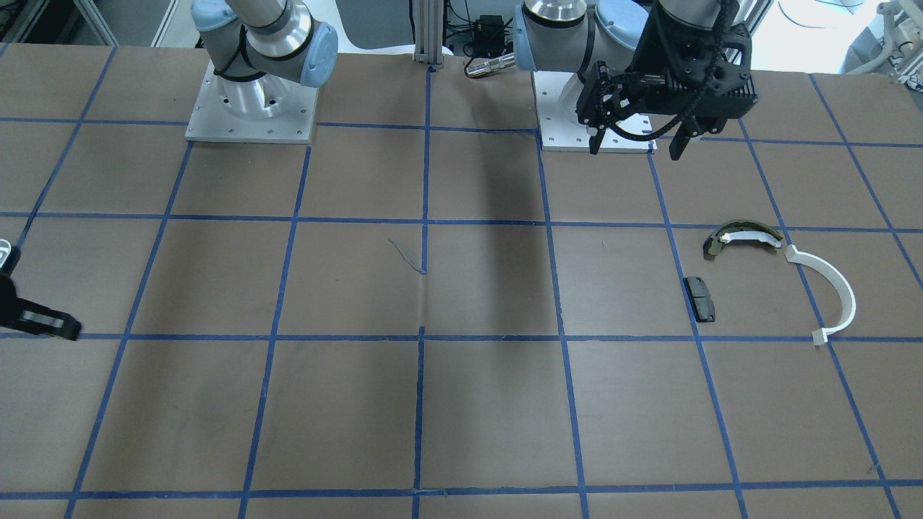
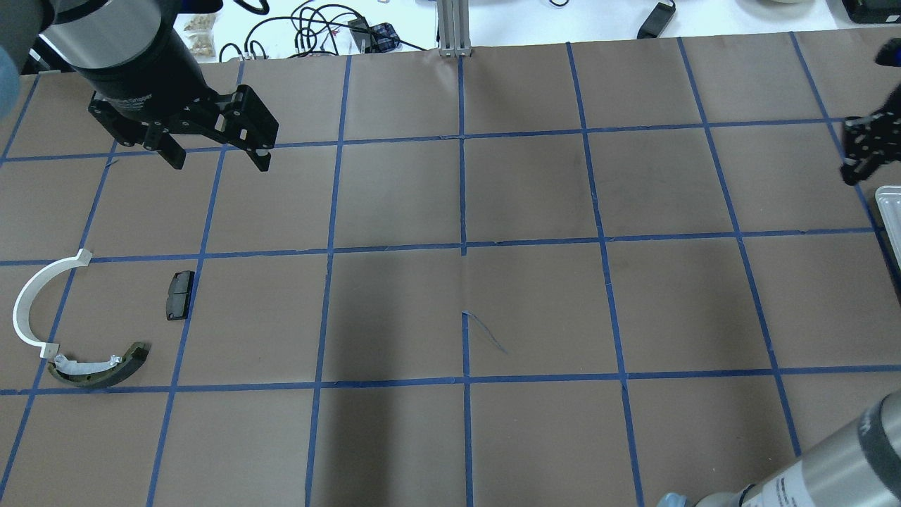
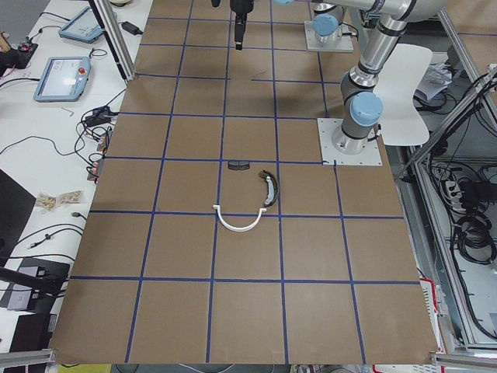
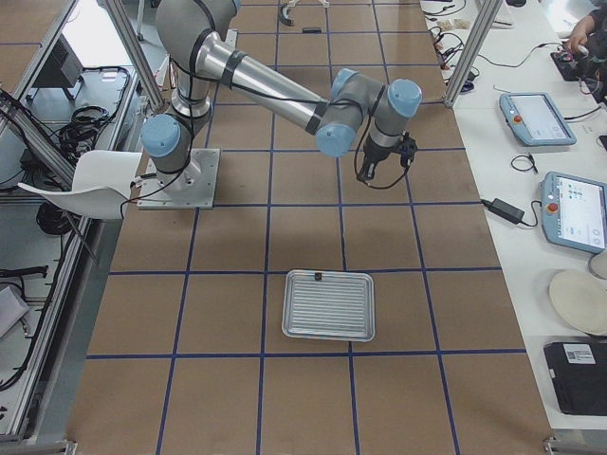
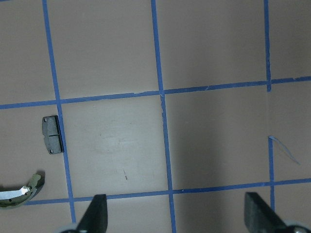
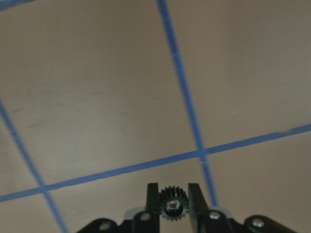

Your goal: Place bearing gear from tray to pile

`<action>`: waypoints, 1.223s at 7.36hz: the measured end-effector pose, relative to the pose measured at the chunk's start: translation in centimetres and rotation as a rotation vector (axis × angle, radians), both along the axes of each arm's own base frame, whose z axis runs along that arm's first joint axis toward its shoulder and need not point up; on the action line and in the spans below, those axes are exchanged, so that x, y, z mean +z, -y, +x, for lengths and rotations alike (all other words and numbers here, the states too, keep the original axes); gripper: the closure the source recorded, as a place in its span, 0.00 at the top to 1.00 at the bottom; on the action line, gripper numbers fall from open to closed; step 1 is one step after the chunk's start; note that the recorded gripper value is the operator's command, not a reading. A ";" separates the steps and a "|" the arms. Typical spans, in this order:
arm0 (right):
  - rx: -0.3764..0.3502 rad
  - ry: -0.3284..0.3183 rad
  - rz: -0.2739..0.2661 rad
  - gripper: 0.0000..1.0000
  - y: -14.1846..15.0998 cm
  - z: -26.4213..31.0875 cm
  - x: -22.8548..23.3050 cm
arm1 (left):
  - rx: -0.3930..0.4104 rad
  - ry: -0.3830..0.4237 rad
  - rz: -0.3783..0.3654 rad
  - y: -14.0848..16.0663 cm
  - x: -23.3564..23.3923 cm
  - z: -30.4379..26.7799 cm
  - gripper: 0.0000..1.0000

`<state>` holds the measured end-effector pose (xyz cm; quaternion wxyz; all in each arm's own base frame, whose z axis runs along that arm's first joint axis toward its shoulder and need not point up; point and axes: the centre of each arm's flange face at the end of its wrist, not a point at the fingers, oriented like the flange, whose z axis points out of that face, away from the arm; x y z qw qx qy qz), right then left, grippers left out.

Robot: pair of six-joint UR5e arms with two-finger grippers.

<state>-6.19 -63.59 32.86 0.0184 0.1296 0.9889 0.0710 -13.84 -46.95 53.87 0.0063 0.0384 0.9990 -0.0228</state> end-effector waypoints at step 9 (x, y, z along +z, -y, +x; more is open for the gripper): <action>-0.209 0.115 0.028 0.00 -12.3 45.0 -10.8 | -0.008 0.003 -0.003 0.0 0.1 0.1 1.00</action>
